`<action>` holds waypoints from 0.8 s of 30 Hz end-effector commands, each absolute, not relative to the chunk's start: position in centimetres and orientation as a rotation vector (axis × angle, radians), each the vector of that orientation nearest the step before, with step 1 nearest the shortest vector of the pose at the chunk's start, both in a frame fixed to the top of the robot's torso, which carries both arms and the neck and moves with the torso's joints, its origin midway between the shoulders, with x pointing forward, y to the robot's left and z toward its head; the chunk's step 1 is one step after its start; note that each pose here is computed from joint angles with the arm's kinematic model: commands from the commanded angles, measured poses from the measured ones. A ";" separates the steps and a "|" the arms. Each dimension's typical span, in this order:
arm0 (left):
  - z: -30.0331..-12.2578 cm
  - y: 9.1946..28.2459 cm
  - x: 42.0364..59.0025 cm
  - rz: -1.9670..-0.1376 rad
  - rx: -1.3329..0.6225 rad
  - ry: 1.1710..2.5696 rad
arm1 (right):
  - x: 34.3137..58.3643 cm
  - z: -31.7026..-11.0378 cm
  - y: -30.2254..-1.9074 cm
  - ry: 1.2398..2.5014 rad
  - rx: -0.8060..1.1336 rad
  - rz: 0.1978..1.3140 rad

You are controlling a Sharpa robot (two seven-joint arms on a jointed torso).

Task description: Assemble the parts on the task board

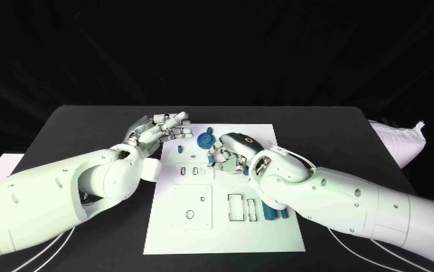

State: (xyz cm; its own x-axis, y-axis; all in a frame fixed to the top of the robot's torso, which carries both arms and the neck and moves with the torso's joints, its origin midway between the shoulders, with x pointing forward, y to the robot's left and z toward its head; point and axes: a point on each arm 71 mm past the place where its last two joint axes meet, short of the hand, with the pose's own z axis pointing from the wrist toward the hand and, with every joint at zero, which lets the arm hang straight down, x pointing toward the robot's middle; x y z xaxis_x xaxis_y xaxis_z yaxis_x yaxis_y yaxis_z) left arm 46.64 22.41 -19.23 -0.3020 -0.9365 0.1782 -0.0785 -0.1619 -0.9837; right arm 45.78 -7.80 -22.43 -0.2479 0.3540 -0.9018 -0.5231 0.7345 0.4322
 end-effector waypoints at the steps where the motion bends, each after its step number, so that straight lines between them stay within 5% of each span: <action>1: -19.0 22.1 46.6 -1.588 -1.201 1.381 | 45.6 -22.7 -7.2 1.621 -0.212 0.768; 24: -19.1 21.7 46.7 -1.601 -1.199 1.389 | 44.6 -23.1 -4.8 1.645 -0.247 0.797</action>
